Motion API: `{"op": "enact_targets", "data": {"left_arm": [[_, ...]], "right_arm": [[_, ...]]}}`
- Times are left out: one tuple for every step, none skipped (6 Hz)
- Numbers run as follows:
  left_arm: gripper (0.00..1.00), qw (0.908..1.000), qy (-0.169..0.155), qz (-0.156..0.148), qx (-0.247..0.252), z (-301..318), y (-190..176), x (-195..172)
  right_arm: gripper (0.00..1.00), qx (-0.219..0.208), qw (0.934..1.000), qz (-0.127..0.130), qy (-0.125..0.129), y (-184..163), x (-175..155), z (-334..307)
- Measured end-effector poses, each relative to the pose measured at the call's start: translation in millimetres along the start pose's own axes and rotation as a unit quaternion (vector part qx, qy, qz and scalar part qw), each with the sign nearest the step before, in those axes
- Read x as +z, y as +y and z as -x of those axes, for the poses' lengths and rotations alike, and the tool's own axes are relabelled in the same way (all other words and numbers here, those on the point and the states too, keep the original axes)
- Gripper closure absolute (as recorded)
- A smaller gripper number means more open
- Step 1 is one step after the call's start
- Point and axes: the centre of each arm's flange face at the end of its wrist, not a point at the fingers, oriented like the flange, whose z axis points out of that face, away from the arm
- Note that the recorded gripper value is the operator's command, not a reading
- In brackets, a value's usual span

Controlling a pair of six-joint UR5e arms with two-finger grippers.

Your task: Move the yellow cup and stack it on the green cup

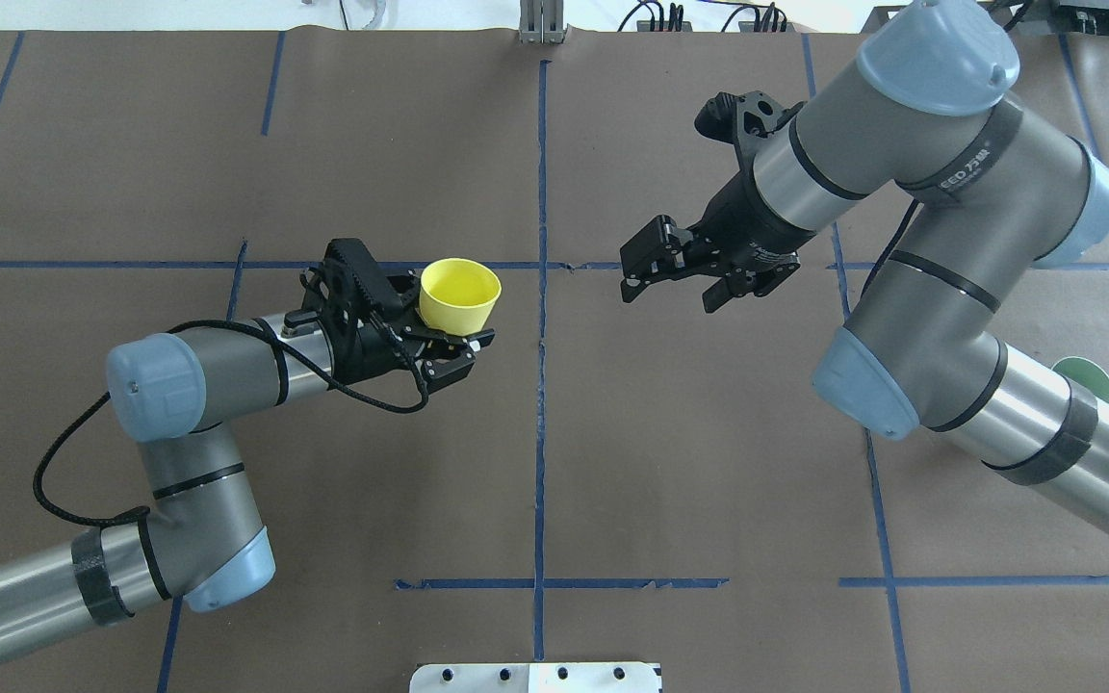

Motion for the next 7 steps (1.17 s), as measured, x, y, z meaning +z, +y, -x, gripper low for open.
{"op": "enact_targets", "data": {"left_arm": [[0.98, 0.9997, 0.018, 0.006, 0.013, -21.8, 7.6, 5.2], [0.97, 0.9992, 0.031, 0.011, 0.02, -38.5, 13.8, 9.9], [0.95, 0.9989, 0.04, 0.014, 0.021, -50.0, 17.6, 13.2], [0.92, 0.9986, 0.047, 0.013, 0.02, -58.3, 17.3, 15.2], [0.83, 0.9983, 0.054, 0.011, 0.017, -67.2, 16.2, 17.0], [0.83, 0.998, 0.061, 0.011, 0.015, -76.9, 16.5, 18.6], [0.82, 0.9977, 0.065, 0.011, 0.014, -82.9, 17.1, 19.2]], "right_arm": [[0.0, -0.001, 1.0, 0.004, -0.004, 1.6, 5.0, 12.4], [0.0, -0.002, 0.9999, 0.011, -0.006, 6.4, 12.0, 22.3], [0.0, -0.003, 0.9997, 0.021, -0.008, 15.1, 22.6, 30.1], [0.0, -0.007, 0.9994, 0.033, -0.008, 24.0, 34.4, 37.2], [0.0, -0.007, 0.9991, 0.04, -0.009, 26.4, 43.3, 46.3], [0.0, -0.004, 0.9989, 0.046, -0.009, 26.0, 51.4, 54.6], [0.0, -0.003, 0.9988, 0.05, -0.006, 27.5, 60.7, 58.7]]}}
